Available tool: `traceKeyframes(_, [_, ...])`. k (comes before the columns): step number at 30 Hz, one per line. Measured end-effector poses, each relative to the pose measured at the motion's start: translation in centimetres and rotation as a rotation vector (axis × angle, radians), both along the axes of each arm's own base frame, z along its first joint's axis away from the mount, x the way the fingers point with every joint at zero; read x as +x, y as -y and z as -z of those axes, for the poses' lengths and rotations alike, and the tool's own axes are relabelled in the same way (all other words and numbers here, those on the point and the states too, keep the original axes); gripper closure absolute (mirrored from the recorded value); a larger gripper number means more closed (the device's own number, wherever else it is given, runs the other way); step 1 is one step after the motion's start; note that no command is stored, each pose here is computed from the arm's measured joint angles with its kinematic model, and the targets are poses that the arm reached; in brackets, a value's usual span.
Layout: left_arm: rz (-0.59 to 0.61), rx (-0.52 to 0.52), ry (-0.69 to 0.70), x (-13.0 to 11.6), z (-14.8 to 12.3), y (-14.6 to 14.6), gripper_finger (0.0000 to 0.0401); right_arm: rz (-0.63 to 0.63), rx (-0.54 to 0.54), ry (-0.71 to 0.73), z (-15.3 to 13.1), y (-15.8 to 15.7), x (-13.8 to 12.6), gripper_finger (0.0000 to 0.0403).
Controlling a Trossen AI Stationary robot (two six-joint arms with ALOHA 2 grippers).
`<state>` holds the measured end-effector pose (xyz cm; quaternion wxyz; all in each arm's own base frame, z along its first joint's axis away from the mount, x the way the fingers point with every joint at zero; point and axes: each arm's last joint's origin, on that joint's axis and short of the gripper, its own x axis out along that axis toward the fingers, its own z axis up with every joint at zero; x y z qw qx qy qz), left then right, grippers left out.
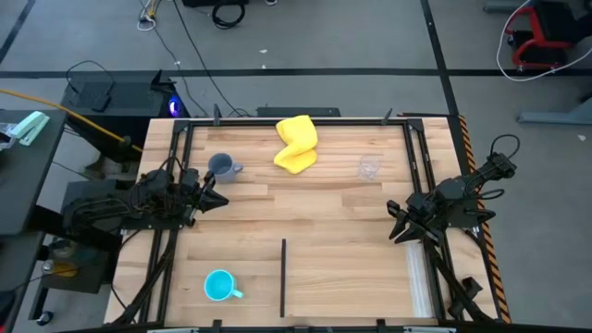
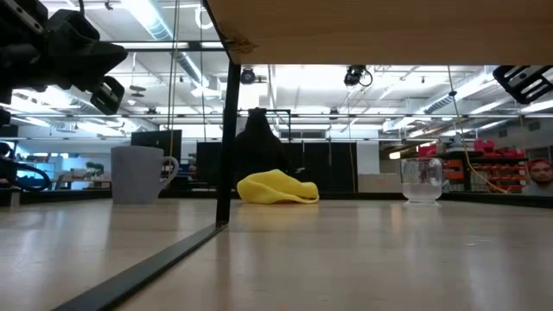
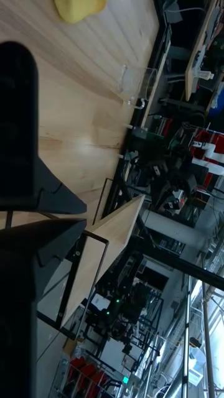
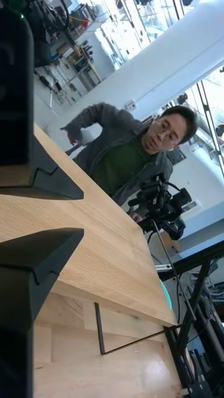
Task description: Stack small to large cups/mugs on shelf
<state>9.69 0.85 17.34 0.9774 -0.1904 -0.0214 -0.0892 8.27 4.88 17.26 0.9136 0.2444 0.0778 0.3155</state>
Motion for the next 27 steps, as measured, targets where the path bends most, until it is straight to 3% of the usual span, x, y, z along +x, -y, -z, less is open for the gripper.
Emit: traceKeyframes(27, [0.000,0.000,0.001,0.00,-0.01,0.00,0.0372,0.000,0.000,0.000,-0.01,0.00,0.00,0.0312])
